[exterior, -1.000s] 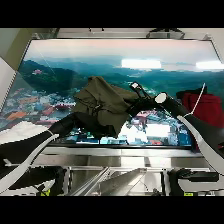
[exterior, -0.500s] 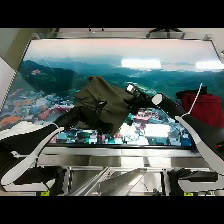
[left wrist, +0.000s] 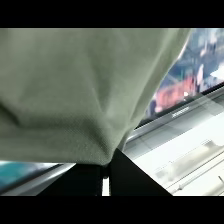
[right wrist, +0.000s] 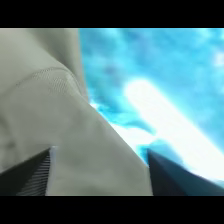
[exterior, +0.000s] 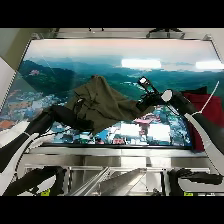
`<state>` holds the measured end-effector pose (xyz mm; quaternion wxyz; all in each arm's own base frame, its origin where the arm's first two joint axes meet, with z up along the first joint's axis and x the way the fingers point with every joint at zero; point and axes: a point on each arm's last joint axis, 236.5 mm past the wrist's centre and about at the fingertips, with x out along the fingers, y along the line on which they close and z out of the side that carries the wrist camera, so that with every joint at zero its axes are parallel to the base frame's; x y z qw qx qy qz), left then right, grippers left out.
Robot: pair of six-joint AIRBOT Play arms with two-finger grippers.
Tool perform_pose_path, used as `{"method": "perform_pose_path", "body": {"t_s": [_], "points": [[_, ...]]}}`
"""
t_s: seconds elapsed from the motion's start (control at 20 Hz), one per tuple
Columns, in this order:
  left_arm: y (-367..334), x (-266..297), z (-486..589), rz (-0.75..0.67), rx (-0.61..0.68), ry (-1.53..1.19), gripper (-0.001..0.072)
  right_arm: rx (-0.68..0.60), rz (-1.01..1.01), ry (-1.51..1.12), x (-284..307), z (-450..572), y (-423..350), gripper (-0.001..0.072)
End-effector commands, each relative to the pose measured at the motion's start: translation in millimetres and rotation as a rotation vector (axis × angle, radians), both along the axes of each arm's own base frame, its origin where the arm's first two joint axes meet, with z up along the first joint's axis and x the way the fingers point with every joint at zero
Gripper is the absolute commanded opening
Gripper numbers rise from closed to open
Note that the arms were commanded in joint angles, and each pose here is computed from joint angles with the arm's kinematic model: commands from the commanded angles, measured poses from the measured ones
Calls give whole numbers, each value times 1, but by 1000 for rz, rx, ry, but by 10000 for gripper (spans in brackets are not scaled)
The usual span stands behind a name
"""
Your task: Fold the shirts.
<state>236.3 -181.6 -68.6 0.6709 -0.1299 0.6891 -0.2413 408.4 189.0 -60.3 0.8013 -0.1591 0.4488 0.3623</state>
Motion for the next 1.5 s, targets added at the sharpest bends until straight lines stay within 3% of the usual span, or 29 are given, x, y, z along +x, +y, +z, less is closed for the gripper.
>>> {"method": "perform_pose_path", "body": {"t_s": [0.0, 0.35, 0.55, 0.7, 0.8, 1.0, 1.05, 1.15, 1.45], "points": [[30, 1, 7, 25, -10, 12, 19, 84, 198, 22, -39, 21, 49, 657], [60, 9, 9, 87, -23, 19, 20, 84, 405, 52, -102, 2, 138, 656], [58, 5, 9, 65, -26, 25, 19, 159, 381, 30, -108, 10, 169, 655], [49, 1, 9, 25, -25, 17, 19, 145, 359, 31, -102, -6, 170, 637], [44, -2, 9, 3, -25, 16, 19, 133, 345, 33, -96, -17, 170, 501], [41, -5, 9, -14, -26, 21, 19, 96, 347, 13, -86, -25, 169, 485], [41, -5, 9, -16, -26, 22, 19, 78, 345, -8, -81, -26, 166, 448], [41, -6, 9, -30, -28, 16, 19, 39, 371, -43, -74, -25, 162, 18], [41, -5, 9, -40, -28, 9, 19, 69, 315, -87, -54, 13, 160, 21]]}}
